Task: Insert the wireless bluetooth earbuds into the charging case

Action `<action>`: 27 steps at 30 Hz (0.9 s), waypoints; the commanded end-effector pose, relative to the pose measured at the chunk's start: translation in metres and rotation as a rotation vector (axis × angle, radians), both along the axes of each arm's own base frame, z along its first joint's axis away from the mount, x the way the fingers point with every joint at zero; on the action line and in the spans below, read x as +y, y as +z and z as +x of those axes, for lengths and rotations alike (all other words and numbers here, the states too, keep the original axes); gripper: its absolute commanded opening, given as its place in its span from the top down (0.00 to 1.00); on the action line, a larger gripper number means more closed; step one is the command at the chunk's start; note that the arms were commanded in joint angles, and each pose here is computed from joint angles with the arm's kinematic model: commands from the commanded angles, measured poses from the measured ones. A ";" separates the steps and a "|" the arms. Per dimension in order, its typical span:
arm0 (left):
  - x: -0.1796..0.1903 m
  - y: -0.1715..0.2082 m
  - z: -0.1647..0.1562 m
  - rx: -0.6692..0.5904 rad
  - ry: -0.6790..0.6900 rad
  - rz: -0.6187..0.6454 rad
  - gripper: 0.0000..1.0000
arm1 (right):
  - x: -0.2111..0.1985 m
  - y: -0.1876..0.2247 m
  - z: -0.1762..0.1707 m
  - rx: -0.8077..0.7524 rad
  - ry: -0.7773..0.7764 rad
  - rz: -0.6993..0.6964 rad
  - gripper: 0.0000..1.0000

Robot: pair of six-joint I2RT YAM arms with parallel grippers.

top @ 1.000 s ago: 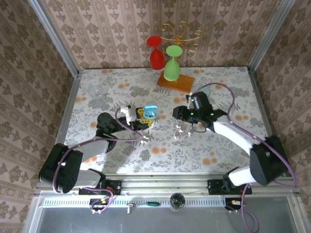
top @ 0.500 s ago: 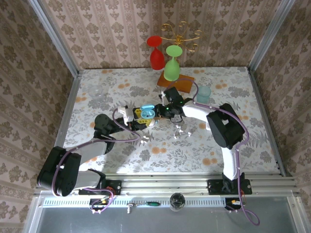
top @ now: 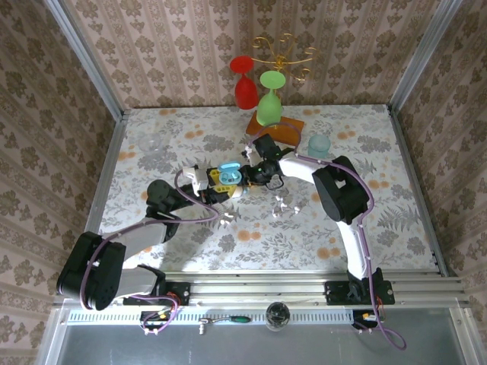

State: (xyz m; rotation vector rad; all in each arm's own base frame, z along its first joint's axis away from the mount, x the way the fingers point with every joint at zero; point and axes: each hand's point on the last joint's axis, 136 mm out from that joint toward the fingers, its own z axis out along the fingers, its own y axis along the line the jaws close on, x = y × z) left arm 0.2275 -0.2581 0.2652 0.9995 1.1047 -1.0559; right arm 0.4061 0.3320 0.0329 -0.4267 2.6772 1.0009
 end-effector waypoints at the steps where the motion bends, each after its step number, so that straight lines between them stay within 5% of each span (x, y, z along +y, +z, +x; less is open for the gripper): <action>1: 0.000 0.012 -0.002 -0.017 -0.002 -0.031 0.65 | -0.010 -0.003 -0.030 0.073 0.048 -0.015 0.47; 12: -0.001 0.011 -0.001 -0.018 -0.007 -0.026 0.65 | -0.016 0.007 -0.056 0.097 0.026 0.041 0.52; 27: -0.001 0.007 -0.002 -0.012 -0.015 -0.017 0.65 | -0.030 0.003 -0.033 0.048 -0.049 -0.070 0.54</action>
